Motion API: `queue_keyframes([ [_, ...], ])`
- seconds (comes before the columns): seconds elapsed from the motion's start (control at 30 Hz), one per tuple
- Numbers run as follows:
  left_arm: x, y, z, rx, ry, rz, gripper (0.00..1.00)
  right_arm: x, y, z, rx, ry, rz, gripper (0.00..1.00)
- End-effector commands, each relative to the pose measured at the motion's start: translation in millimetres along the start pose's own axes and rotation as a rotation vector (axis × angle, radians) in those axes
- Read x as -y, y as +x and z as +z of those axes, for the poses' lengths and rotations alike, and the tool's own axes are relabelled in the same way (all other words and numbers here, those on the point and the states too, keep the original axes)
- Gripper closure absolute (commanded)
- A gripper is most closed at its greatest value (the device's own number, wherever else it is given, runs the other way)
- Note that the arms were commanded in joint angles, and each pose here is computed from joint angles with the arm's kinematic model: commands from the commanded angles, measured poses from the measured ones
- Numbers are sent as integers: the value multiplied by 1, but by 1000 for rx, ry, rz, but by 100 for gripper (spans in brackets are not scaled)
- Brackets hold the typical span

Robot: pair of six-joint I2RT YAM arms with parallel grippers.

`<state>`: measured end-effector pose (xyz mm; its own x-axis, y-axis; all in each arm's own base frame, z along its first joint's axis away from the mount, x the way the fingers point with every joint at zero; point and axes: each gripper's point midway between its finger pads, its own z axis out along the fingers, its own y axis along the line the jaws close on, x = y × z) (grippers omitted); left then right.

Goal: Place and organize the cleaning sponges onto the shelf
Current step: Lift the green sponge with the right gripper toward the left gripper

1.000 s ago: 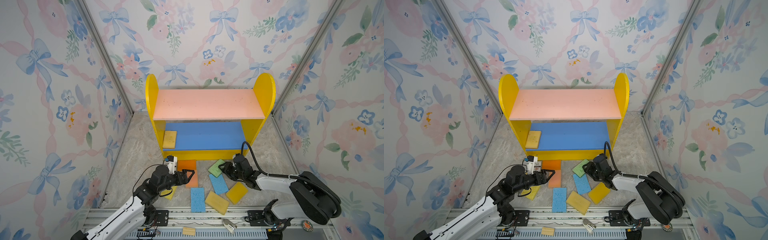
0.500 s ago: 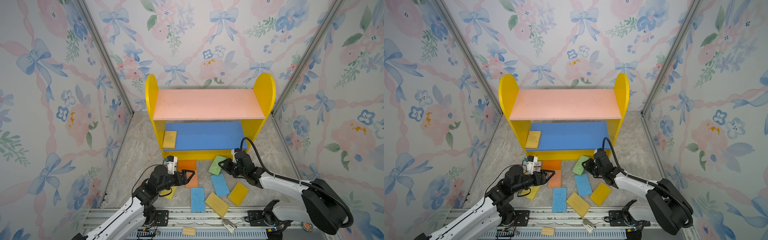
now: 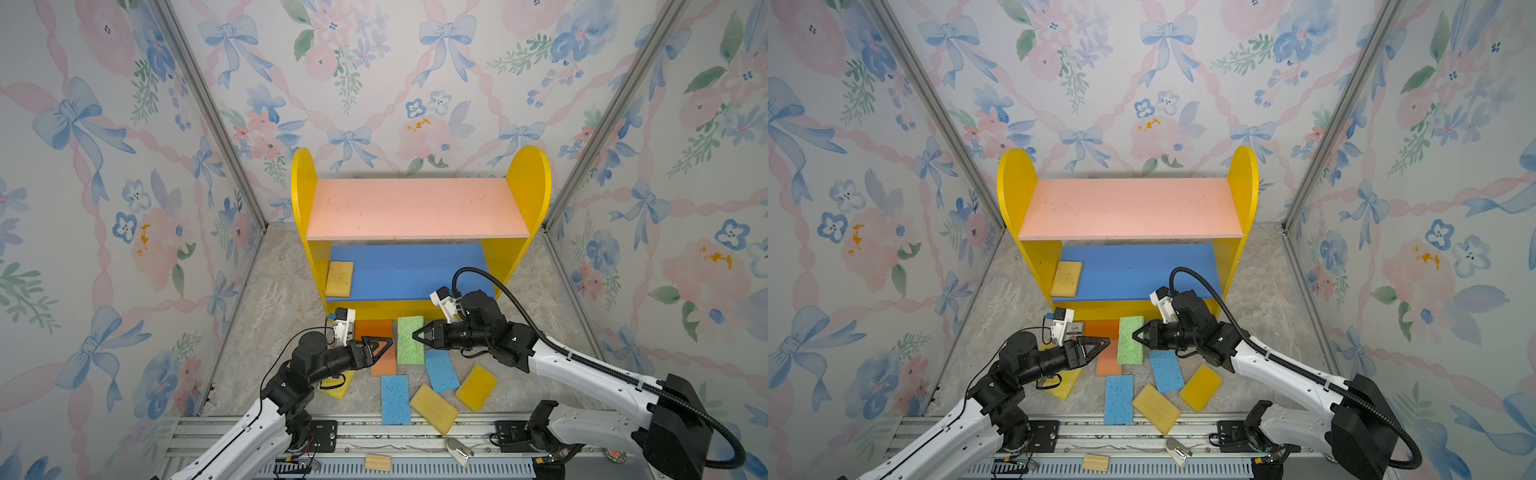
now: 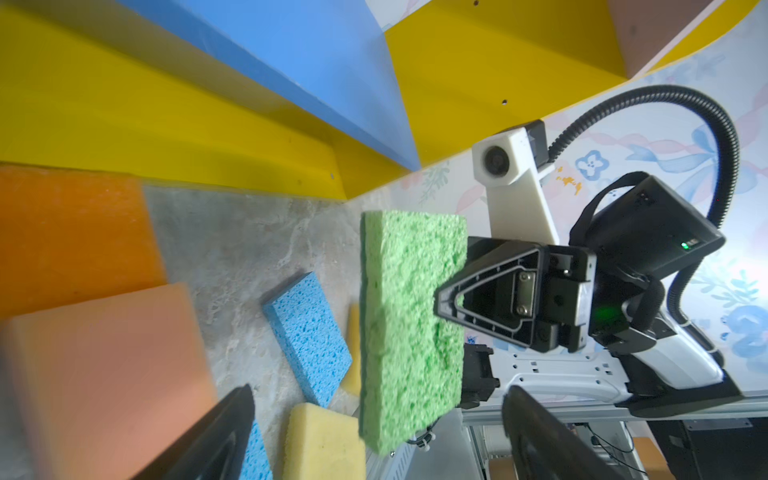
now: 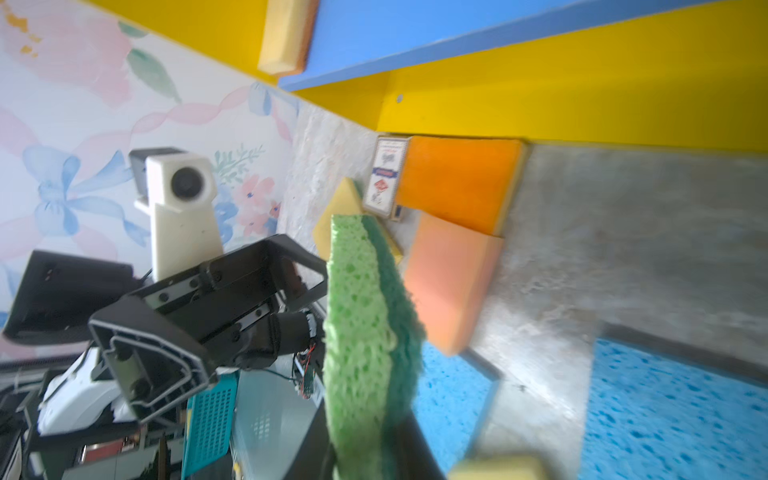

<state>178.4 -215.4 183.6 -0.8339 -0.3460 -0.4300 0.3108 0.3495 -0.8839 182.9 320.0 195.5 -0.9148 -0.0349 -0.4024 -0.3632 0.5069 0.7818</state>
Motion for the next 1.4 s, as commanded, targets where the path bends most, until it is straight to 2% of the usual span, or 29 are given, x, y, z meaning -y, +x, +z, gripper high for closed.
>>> queue_keyframes([
  [0.0,32,-8,-2,10,139,8,7,-30,6,6,-62,-95,-96,80],
  [0.13,38,-10,-1,0,150,18,13,-60,2,12,-68,-221,-119,81],
  [0.27,39,-14,-3,26,152,18,27,-65,0,17,-83,-232,-125,81],
  [0.4,40,-16,-5,43,162,25,53,-61,-1,20,-88,-218,-113,81],
  [0.47,40,-18,-5,49,163,26,70,-61,-1,20,-88,-218,-110,80],
  [0.53,40,-19,-4,52,161,21,84,-62,-1,19,-82,-220,-107,71],
  [0.57,40,-20,-4,60,162,16,88,-61,-1,19,-81,-221,-99,65],
  [0.67,43,-27,-6,98,176,-3,91,-61,-2,17,-65,-247,-68,51],
  [0.77,48,-36,-11,138,185,-9,92,-60,2,11,-52,-258,-56,48],
  [0.97,47,-42,-13,144,182,-1,92,-64,8,-1,-45,-271,-56,50],
  [1.37,44,-43,-13,139,178,-3,93,-64,11,-4,-39,-276,-55,64],
])
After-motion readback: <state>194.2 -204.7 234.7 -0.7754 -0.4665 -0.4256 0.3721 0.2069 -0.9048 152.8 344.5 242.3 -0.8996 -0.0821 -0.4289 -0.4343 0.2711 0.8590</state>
